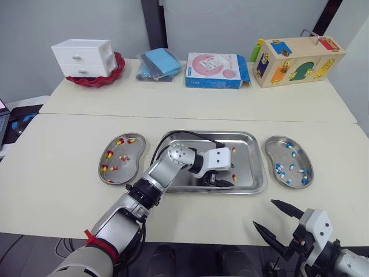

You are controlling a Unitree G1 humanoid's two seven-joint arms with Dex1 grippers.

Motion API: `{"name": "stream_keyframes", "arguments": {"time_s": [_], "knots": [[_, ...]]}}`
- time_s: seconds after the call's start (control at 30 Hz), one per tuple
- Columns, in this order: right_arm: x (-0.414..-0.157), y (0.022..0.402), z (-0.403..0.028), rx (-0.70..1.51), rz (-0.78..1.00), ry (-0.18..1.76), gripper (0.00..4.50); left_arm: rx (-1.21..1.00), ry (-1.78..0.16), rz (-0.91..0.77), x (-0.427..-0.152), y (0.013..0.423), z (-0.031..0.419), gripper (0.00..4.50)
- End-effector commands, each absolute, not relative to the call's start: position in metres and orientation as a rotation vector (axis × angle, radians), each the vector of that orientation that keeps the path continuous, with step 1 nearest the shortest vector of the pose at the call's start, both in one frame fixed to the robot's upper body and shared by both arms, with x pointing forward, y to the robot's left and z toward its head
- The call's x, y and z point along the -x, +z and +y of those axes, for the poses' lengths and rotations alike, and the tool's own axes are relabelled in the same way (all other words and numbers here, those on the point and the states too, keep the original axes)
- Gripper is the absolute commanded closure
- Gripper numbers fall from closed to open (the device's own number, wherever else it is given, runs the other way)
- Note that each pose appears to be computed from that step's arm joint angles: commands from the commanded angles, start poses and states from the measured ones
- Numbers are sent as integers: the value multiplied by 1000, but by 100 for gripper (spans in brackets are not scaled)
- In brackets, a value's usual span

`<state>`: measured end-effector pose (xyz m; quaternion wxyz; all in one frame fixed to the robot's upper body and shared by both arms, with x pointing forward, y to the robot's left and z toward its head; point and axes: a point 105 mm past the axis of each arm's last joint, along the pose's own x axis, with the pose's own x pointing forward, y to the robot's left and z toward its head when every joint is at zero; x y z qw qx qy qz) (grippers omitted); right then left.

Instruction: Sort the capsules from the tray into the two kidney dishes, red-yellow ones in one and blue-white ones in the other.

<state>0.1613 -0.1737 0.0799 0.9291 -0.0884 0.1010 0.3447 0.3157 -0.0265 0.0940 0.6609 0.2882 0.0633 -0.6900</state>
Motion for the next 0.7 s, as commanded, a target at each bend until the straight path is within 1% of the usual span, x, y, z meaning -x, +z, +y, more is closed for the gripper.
{"name": "stream_keyframes", "arguments": {"time_s": [0.03,0.4,0.5,0.6,0.7], "knots": [[-159,86,-169,190,181,712,0,-660,-1561,98,-318,106,-34,151],[-158,84,-168,189,184,702,0,-707,-1569,144,-318,95,-33,151],[-158,84,-168,190,187,701,0,-709,-1568,145,-318,94,-35,207],[-157,83,-168,190,190,702,0,-709,-1569,146,-316,93,-36,302],[-157,83,-168,192,194,701,0,-715,-1565,147,-317,91,-36,302]]}}
